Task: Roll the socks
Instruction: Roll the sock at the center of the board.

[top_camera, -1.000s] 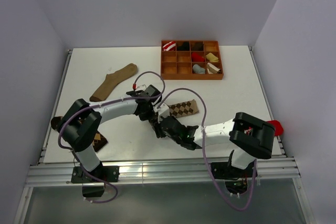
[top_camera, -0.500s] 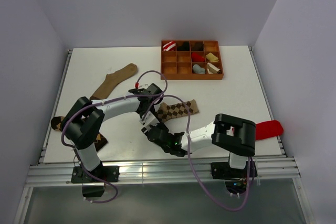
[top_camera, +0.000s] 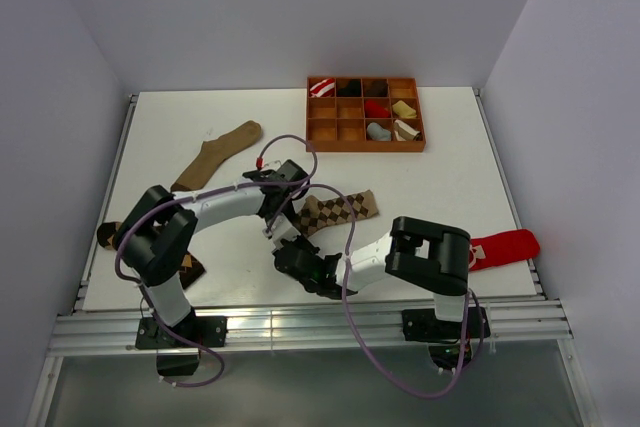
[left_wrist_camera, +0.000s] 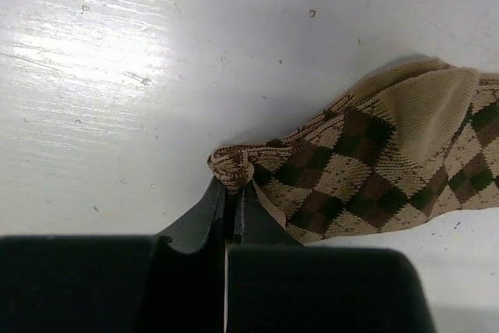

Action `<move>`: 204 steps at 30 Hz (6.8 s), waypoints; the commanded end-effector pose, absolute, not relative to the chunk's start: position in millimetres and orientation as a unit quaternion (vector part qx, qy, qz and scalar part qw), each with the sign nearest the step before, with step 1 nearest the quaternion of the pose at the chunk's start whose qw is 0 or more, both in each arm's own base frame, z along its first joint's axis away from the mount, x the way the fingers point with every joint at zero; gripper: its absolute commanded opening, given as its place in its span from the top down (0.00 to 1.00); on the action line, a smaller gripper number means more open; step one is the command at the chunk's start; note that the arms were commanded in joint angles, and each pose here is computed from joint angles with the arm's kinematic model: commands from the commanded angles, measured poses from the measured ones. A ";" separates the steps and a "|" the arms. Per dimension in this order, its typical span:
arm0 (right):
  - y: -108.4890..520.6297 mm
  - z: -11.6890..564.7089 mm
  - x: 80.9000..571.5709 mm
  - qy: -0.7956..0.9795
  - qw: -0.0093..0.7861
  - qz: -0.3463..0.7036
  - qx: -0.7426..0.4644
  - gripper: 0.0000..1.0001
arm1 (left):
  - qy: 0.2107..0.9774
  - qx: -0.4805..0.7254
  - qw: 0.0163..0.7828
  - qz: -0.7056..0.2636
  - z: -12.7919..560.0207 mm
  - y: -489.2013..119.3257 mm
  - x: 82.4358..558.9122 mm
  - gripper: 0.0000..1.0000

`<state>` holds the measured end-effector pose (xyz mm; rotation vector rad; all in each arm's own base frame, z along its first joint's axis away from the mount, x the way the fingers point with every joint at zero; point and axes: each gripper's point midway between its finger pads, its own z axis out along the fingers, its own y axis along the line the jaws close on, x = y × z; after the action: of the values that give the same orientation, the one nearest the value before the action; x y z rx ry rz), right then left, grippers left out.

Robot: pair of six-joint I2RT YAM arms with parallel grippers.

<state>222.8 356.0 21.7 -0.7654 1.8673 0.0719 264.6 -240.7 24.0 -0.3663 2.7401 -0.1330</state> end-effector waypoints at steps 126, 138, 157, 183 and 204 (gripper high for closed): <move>357.2 12.6 211.2 0.810 0.493 0.058 -0.311 1.00 | 0.981 -0.135 0.142 -0.013 6.6 -205.1 229.4 0.99; 373.6 15.6 193.2 0.825 0.395 0.216 -0.341 1.00 | 0.964 -0.209 0.158 -0.053 6.8 -184.9 221.7 0.96; 351.0 17.8 203.2 0.883 0.224 0.360 -0.203 1.00 | 0.895 -0.280 0.283 -0.202 87.6 -216.4 276.6 0.30; 320.6 -4.3 206.2 0.860 0.077 0.503 0.046 1.00 | 0.886 -0.252 0.280 -0.271 46.6 -236.8 248.2 0.35; 296.6 39.1 239.6 0.876 0.292 0.381 -0.051 0.56 | 0.939 -0.225 0.231 -0.118 7.8 -223.6 241.3 0.94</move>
<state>228.7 317.5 38.2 -0.0497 2.3855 1.2870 261.8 -249.4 24.7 -0.6841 2.4689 -0.5733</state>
